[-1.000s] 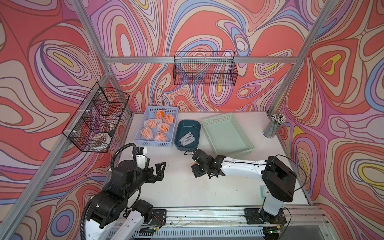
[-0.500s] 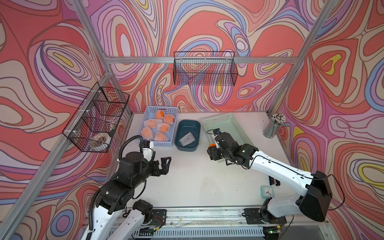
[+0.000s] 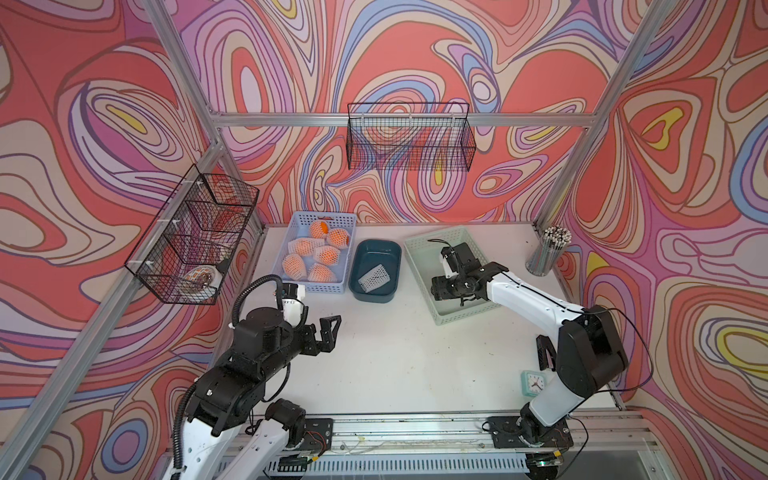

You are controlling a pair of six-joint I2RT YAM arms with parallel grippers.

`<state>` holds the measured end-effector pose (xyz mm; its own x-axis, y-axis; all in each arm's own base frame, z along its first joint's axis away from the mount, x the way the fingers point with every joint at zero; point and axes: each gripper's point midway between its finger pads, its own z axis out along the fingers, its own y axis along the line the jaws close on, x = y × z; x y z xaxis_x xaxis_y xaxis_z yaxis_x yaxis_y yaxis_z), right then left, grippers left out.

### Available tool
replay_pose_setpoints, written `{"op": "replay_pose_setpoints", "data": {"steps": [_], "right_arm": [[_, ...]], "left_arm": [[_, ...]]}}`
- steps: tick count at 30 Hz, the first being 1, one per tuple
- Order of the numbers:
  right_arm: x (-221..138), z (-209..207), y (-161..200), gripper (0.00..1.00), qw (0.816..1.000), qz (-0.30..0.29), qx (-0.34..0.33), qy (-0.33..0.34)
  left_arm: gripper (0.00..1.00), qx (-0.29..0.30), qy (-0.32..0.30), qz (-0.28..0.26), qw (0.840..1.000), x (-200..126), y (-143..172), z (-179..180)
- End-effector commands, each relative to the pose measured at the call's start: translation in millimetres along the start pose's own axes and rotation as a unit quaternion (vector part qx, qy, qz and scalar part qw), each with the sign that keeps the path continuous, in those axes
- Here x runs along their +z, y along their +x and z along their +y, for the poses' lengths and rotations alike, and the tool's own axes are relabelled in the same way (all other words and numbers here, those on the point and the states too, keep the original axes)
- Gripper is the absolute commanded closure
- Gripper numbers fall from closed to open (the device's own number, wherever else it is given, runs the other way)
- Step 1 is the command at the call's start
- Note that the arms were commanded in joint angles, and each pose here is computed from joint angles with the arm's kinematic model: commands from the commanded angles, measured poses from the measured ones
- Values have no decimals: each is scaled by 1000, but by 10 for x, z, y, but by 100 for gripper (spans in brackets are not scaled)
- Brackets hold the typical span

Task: Remove foam nets from oranges
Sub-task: Place the orange in the basket.

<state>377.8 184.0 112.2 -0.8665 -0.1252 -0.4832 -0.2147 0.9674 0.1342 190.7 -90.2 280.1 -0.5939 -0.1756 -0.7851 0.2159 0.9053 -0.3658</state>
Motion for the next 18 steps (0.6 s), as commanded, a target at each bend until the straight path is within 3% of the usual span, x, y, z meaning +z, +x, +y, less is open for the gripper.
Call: {"op": "replay_pose_setpoints", "data": {"steps": [1, 10, 18], "right_arm": [[72, -20, 12, 31, 1000, 14, 6, -17], [345, -21, 243, 31, 998, 47, 17, -34], [473, -61, 333, 25, 997, 64, 27, -42]], "left_arm": [[0, 1, -8, 5, 1000, -15, 40, 41], [0, -33, 6, 52, 998, 262, 132, -24], [0, -32, 1, 57, 998, 346, 131, -8]]}}
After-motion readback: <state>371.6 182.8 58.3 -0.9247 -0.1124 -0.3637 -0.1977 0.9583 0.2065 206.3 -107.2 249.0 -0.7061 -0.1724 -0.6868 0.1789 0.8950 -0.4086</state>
